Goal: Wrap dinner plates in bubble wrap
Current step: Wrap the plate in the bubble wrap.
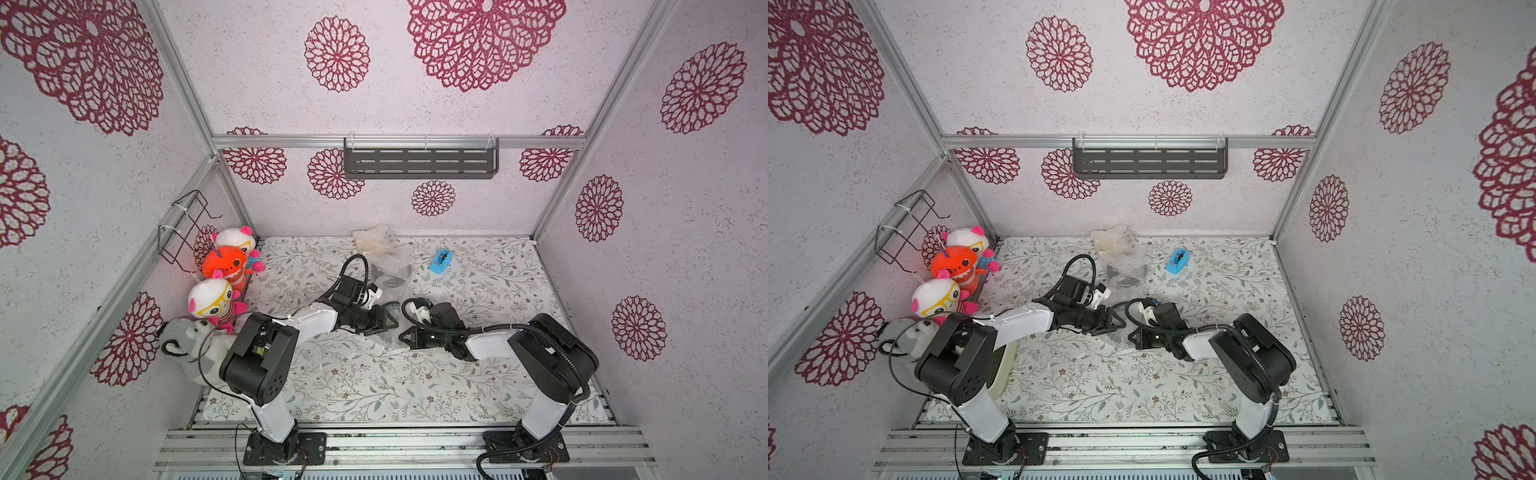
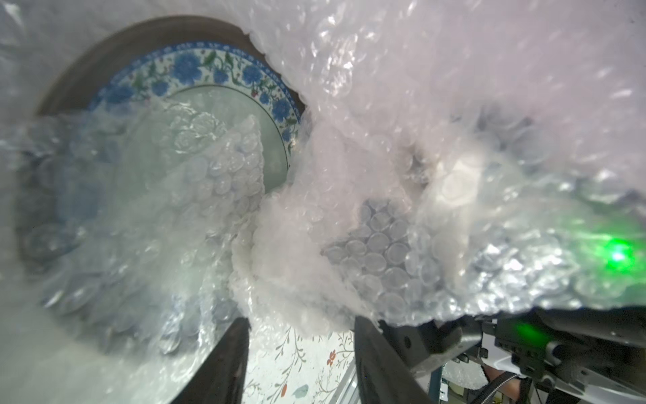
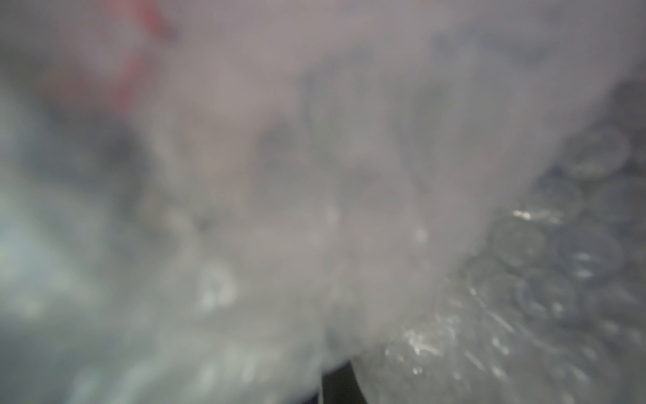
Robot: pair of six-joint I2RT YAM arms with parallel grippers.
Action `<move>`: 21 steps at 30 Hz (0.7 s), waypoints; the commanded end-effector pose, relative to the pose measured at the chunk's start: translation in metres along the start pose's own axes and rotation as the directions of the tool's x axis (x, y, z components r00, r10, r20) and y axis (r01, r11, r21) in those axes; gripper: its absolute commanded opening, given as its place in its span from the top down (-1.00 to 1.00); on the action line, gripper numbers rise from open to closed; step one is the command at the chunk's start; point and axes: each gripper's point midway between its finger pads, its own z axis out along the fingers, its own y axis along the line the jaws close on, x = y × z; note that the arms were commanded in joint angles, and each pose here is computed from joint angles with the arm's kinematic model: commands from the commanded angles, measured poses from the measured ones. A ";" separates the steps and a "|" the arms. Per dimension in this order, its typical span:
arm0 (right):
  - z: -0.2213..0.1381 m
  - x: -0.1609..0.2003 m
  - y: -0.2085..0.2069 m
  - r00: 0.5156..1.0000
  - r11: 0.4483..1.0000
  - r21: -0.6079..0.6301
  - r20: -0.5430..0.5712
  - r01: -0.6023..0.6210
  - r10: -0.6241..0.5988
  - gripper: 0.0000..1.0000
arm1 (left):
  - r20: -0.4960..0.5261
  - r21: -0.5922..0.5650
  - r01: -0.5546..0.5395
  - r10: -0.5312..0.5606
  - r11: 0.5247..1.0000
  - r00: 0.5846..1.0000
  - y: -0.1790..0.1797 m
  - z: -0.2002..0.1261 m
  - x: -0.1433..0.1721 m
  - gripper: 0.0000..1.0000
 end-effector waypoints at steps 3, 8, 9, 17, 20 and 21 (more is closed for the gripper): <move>0.003 -0.005 0.019 1.000 0.996 -0.085 0.002 -0.011 0.011 1.00 | 0.004 -0.125 -0.085 0.086 0.989 0.996 0.007 0.023 -0.017 0.04; -0.003 -0.016 0.039 0.999 0.984 -0.174 0.035 0.028 -0.022 1.00 | 0.034 -0.136 0.008 -0.003 0.991 0.999 0.029 0.033 -0.013 0.57; -0.005 -0.020 0.043 0.998 0.981 -0.186 0.042 0.047 -0.040 1.00 | 0.025 -0.151 0.035 -0.031 0.988 0.999 0.037 0.035 -0.007 0.80; -0.058 -0.068 0.017 0.973 0.979 -0.022 0.119 0.203 -0.199 0.03 | 0.006 -0.204 0.135 -0.137 0.970 0.991 0.073 0.035 0.017 1.00; -0.080 -0.094 -0.012 0.961 0.977 0.038 0.177 0.211 -0.214 -0.20 | 0.000 -0.207 0.140 -0.143 0.968 0.990 0.075 0.033 0.019 1.00; -0.081 -0.097 -0.015 0.954 0.969 0.034 0.174 0.244 -0.246 -0.27 | 0.000 -0.207 0.138 -0.141 0.969 0.990 0.075 0.033 0.019 1.00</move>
